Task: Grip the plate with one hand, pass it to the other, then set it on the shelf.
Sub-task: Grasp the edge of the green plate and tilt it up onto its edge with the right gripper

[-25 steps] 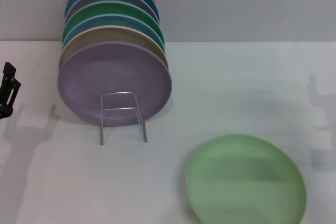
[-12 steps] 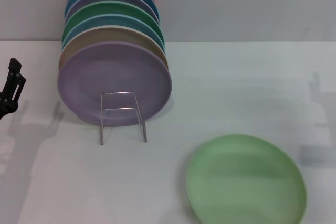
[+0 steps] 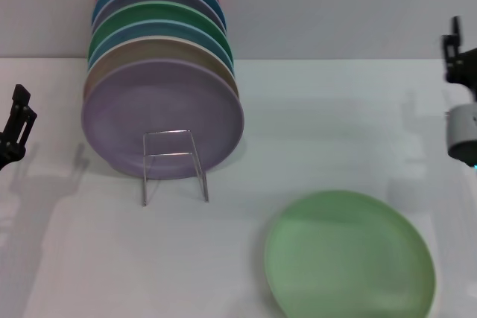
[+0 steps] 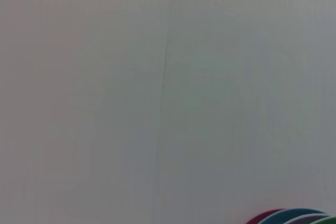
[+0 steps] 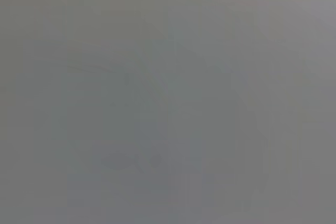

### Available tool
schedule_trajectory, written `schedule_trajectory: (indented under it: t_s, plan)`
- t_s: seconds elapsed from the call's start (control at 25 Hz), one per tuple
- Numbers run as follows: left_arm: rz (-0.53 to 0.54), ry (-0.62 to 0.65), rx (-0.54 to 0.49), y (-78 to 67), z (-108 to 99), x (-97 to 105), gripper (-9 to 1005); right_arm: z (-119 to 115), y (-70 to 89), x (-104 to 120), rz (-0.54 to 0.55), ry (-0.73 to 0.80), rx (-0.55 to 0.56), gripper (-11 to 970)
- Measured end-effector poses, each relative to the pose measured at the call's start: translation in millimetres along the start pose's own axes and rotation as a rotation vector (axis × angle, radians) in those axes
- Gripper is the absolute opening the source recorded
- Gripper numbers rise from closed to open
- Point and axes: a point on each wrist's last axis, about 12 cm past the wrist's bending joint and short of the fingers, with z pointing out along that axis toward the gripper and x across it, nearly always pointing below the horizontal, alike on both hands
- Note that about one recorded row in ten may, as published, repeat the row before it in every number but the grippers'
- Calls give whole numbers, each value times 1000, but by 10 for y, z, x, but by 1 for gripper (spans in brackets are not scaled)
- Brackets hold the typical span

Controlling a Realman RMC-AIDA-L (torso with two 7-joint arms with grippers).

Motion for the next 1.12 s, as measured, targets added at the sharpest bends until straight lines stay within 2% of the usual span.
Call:
schedule_trajectory:
  t_s: [0.08, 0.12, 0.28, 0.52, 0.68, 0.84, 0.92, 0.96, 1.0, 1.04, 1.12]
  plan:
    - [1, 1, 0, 3, 0, 0, 781, 23, 51, -14, 23, 22, -24, 624]
    - [2, 1, -1, 9, -1, -1, 781, 69, 124, -33, 62, 66, -69, 624]
    - [3, 1, -3, 13, -2, -1, 781, 138, 179, -55, 118, 140, -133, 624]
    - [7, 1, -5, 29, -1, -4, 780, 284, 163, -95, 209, 311, -306, 624]
    - [8, -1, -3, 29, 11, -7, 780, 313, 130, -112, 214, 376, -375, 624]
    - [8, -4, -1, 28, 25, -11, 780, 353, 13, -160, 239, 444, -445, 624]
    - [8, -6, 1, 23, 38, -14, 780, 391, -127, -187, 264, 510, -507, 624]
    - [8, -6, 1, 23, 38, -14, 779, 391, -127, -187, 264, 510, -507, 624]
    - [8, -7, 2, 20, 42, -14, 779, 421, -219, -221, 292, 550, -539, 624]
    - [7, -7, 3, 17, 44, -14, 779, 421, -219, -221, 292, 550, -539, 625]
    - [6, -9, 5, 9, 53, -15, 779, 463, -384, -325, 317, 613, -578, 625]
